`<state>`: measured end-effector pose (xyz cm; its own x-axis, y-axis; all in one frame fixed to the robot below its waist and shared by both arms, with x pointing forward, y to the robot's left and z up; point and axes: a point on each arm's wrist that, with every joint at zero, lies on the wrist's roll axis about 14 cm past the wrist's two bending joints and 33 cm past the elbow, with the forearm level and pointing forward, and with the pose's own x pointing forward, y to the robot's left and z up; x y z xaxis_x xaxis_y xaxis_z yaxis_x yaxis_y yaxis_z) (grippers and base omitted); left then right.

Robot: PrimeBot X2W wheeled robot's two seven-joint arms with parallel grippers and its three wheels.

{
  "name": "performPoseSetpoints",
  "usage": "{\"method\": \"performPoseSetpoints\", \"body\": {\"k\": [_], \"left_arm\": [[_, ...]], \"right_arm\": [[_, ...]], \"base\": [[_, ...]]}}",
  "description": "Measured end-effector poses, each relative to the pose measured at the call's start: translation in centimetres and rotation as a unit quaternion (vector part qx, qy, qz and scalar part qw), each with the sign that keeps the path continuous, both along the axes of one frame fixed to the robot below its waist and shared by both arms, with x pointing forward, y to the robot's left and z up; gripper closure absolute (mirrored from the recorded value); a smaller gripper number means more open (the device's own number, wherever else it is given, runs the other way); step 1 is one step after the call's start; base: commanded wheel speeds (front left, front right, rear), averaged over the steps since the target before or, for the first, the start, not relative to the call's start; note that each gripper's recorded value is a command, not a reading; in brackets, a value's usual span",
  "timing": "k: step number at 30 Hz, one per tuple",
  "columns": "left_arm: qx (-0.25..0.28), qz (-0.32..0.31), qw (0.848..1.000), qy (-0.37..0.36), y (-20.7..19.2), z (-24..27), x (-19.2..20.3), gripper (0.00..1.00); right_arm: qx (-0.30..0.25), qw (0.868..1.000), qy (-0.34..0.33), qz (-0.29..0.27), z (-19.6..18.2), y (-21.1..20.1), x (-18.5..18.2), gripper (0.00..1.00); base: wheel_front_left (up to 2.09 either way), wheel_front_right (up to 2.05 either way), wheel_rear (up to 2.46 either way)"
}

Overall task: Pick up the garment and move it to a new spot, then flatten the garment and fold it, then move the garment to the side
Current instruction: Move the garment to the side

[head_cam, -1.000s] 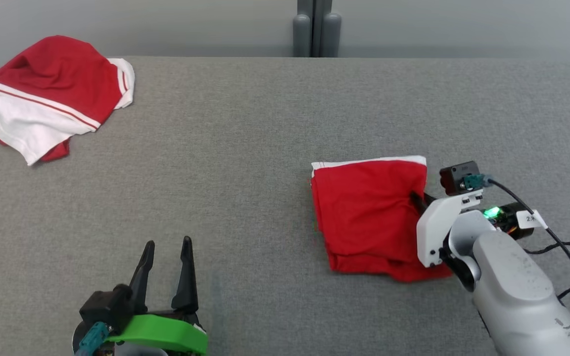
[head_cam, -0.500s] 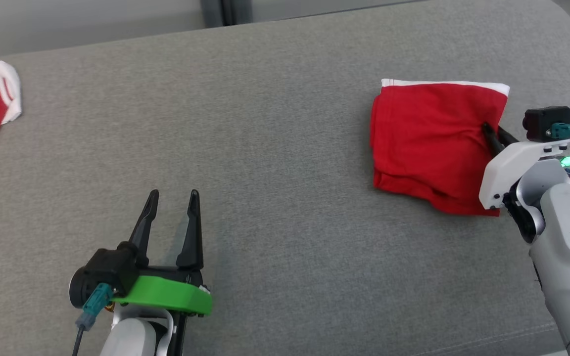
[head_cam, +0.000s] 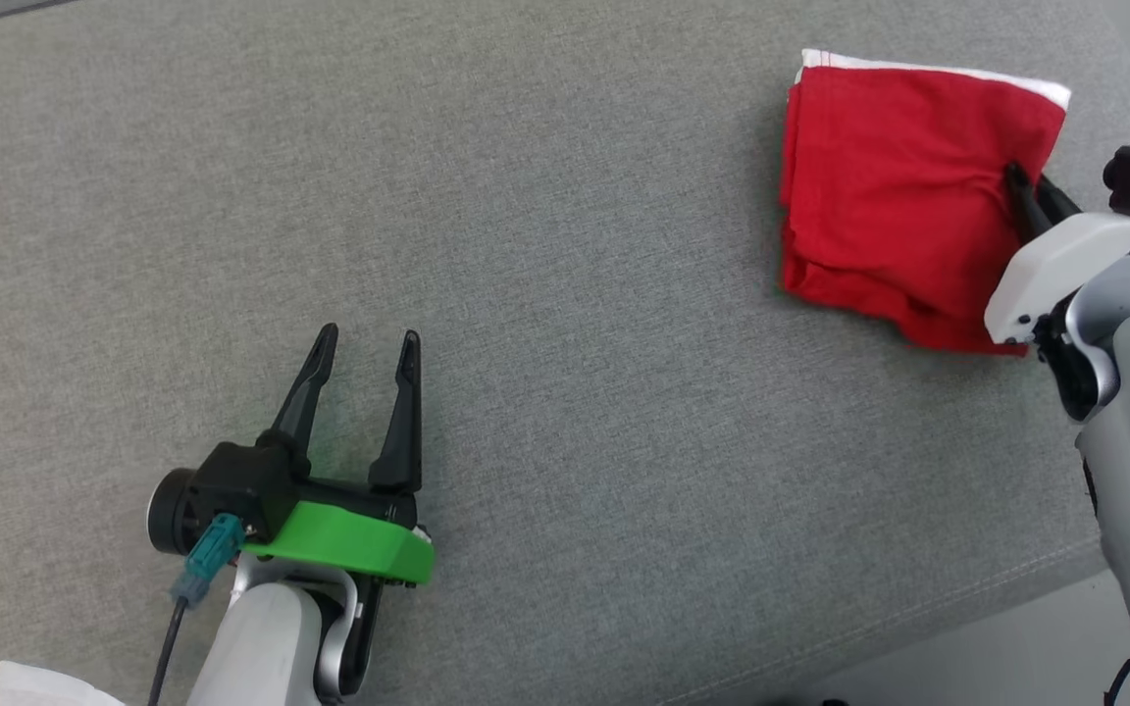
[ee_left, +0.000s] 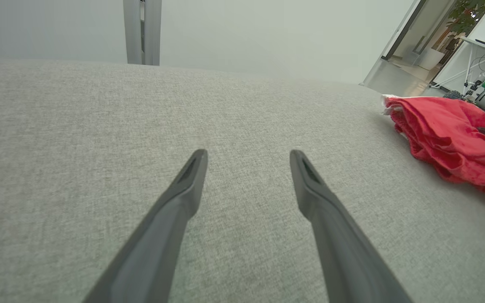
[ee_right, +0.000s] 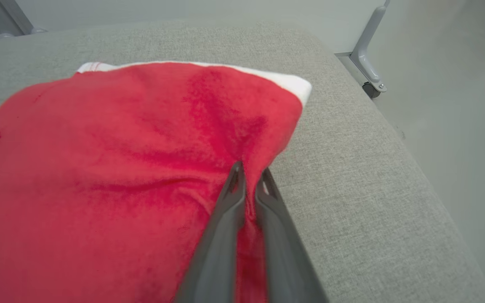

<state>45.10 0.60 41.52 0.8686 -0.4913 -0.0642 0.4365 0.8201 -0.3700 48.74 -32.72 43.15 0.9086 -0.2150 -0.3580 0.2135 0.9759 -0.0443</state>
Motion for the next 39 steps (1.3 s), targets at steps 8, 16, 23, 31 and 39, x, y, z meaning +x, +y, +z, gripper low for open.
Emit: {"method": "performPoseSetpoints", "body": {"k": [8,16,23,31,39], "left_arm": [[0.008,0.019,1.0,0.009,1.5,-1.3,0.8,0.0],[0.022,0.053,0.998,0.021,4.2,-2.4,0.9,0.0],[0.028,0.069,0.997,0.031,5.5,-3.3,0.9,0.0],[0.028,0.068,0.997,0.028,5.4,-2.8,0.9,0.0],[0.019,0.082,0.996,0.008,6.1,-0.6,1.1,0.0]], "right_arm": [[-0.04,0.999,-0.001,0.007,1.4,-1.9,4.1,1.0],[-0.079,0.997,0.012,0.011,1.7,-3.7,7.6,1.0],[-0.104,0.994,-0.017,0.011,2.5,-4.5,9.6,0.0],[-0.11,0.993,-0.041,0.024,3.1,-3.5,9.6,0.0],[-0.095,0.99,-0.085,0.055,5.0,0.1,9.0,0.0]], "base": [[0.0,0.0,0.0],[0.0,0.0,0.0],[0.0,0.0,0.0],[0.0,0.0,0.0],[0.0,0.0,0.0]]}}
